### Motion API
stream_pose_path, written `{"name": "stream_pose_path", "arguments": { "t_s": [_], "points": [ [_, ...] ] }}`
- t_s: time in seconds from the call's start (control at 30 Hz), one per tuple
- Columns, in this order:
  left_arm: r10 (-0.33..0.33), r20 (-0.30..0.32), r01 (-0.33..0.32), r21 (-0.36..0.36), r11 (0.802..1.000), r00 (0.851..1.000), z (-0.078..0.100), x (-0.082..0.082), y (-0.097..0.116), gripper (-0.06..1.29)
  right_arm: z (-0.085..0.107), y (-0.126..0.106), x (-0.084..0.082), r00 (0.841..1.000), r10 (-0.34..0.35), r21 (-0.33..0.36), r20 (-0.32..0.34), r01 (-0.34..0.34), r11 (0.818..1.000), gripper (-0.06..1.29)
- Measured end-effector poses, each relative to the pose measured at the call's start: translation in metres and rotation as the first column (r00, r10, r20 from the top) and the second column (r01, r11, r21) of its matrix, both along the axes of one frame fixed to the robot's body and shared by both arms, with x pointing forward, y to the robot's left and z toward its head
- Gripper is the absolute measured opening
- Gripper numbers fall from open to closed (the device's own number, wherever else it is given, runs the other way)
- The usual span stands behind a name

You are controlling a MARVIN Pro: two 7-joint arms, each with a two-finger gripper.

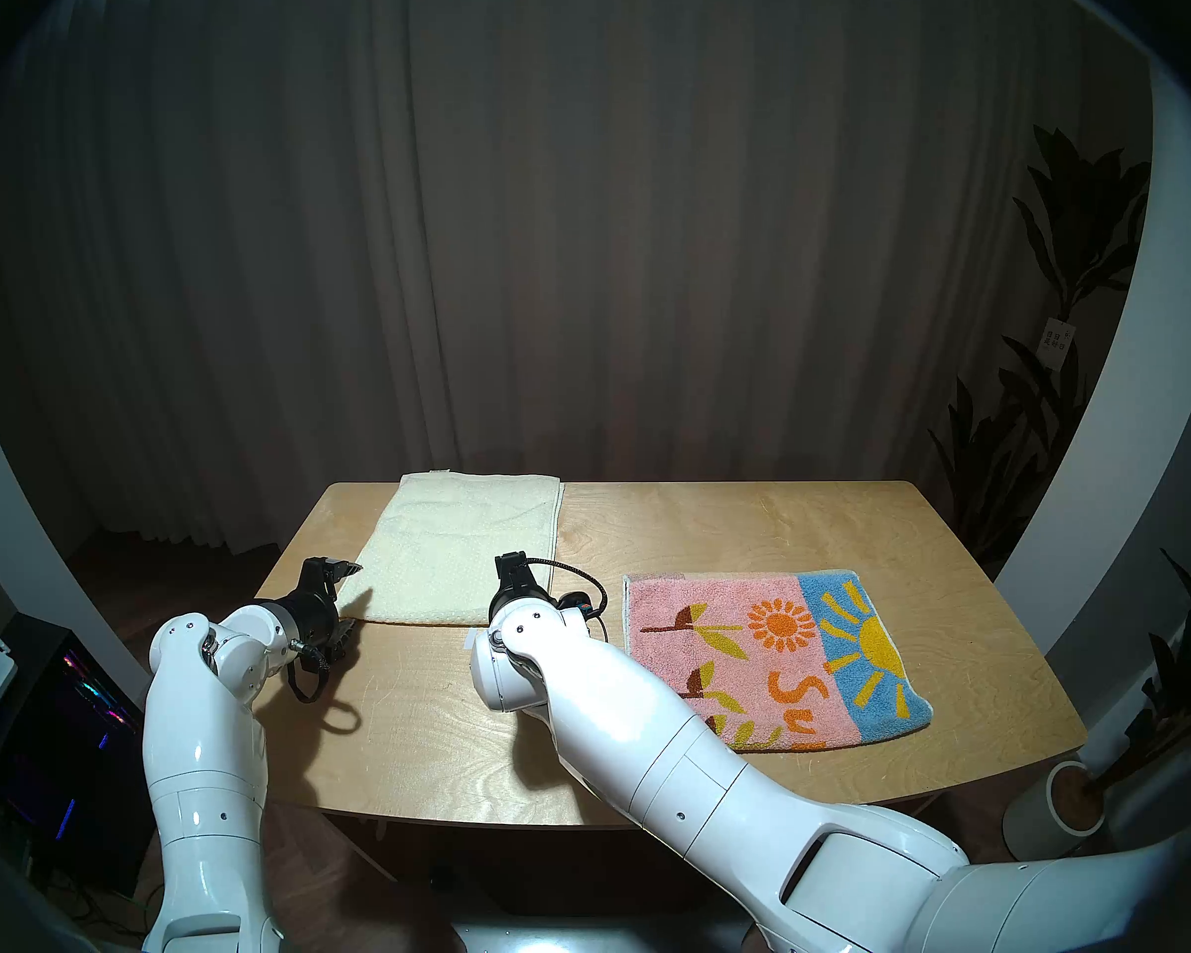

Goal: Fold each towel twice and stack them on table

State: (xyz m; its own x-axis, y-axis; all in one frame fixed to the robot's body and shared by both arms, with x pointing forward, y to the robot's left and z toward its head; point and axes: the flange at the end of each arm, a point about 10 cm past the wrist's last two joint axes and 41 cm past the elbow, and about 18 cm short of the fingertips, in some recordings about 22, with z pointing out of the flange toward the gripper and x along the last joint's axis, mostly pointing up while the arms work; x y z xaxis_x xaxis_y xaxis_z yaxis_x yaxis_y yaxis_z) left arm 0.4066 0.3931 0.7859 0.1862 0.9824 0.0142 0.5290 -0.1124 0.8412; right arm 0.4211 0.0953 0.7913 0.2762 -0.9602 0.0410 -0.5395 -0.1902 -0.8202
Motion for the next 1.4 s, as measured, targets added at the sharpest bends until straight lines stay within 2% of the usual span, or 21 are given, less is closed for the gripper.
{"name": "stream_pose_path", "arguments": {
  "t_s": [0.27,0.53,0.67,0.73,0.8,0.93,1.03,1.07,1.13,1.2,1.23,1.3,1.33,1.37,1.4],
  "points": [
    [-0.003,0.008,0.003,0.008,1.000,1.000,-0.001,0.008,0.001,1.14,-0.003,0.003,0.004,1.000,-0.001,-0.005,-0.004,0.001,1.000,1.21],
    [-0.011,0.002,0.011,0.019,1.000,1.000,-0.002,0.012,0.001,1.14,-0.007,0.005,0.005,1.000,-0.008,-0.010,-0.016,0.008,1.000,1.09],
    [-0.017,-0.001,0.017,0.026,1.000,1.000,-0.002,0.013,0.001,1.09,-0.013,0.004,0.005,0.999,-0.015,-0.017,-0.032,0.014,1.000,1.00],
    [-0.020,-0.003,0.020,0.028,0.999,1.000,-0.002,0.013,0.001,1.07,-0.016,0.003,0.004,0.999,-0.017,-0.020,-0.040,0.017,1.000,0.94],
    [-0.021,-0.011,0.021,0.031,0.999,1.000,-0.004,0.012,0.001,1.07,-0.016,0.004,0.005,0.999,-0.019,-0.019,-0.042,0.018,1.000,0.68],
    [-0.020,-0.031,0.021,0.035,0.999,0.999,-0.010,0.010,0.000,1.06,-0.016,0.004,0.006,0.999,-0.021,-0.017,-0.044,0.020,1.000,0.46],
    [-0.018,-0.033,0.019,0.037,0.999,0.999,-0.010,0.010,0.000,1.01,-0.016,0.004,0.007,0.999,-0.022,-0.016,-0.046,0.021,1.000,0.37],
    [-0.018,-0.034,0.019,0.038,0.999,0.999,-0.010,0.010,0.000,0.96,-0.016,0.004,0.007,0.999,-0.022,-0.015,-0.047,0.021,1.000,0.35],
    [-0.017,-0.036,0.018,0.041,0.999,0.999,-0.010,0.010,-0.001,0.74,-0.016,0.004,0.007,0.999,-0.023,-0.014,-0.049,0.022,1.000,0.32],
    [-0.017,-0.038,0.018,0.042,0.999,0.999,-0.010,0.010,-0.001,0.66,-0.016,0.004,0.007,0.999,-0.023,-0.014,-0.049,0.022,1.000,0.26],
    [-0.016,-0.039,0.018,0.043,0.999,0.999,-0.010,0.010,-0.001,0.63,-0.016,0.004,0.008,0.999,-0.022,-0.013,-0.050,0.022,1.000,0.16],
    [-0.016,-0.040,0.017,0.044,0.999,0.999,-0.010,0.010,-0.001,0.58,-0.016,0.004,0.008,0.999,-0.022,-0.013,-0.050,0.022,1.000,0.14],
    [-0.015,-0.041,0.017,0.045,0.999,0.999,-0.010,0.011,-0.001,0.52,-0.016,0.004,0.008,0.999,-0.022,-0.013,-0.050,0.021,1.000,0.02],
    [-0.015,-0.042,0.017,0.045,0.999,0.999,-0.010,0.011,-0.001,0.50,-0.016,0.004,0.008,0.999,-0.022,-0.013,-0.050,0.021,1.000,-0.03],
    [-0.015,-0.042,0.017,0.046,0.999,0.999,-0.010,0.011,-0.001,0.48,-0.016,0.004,0.008,0.999,-0.021,-0.013,-0.050,0.021,1.000,-0.03]
  ]
}}
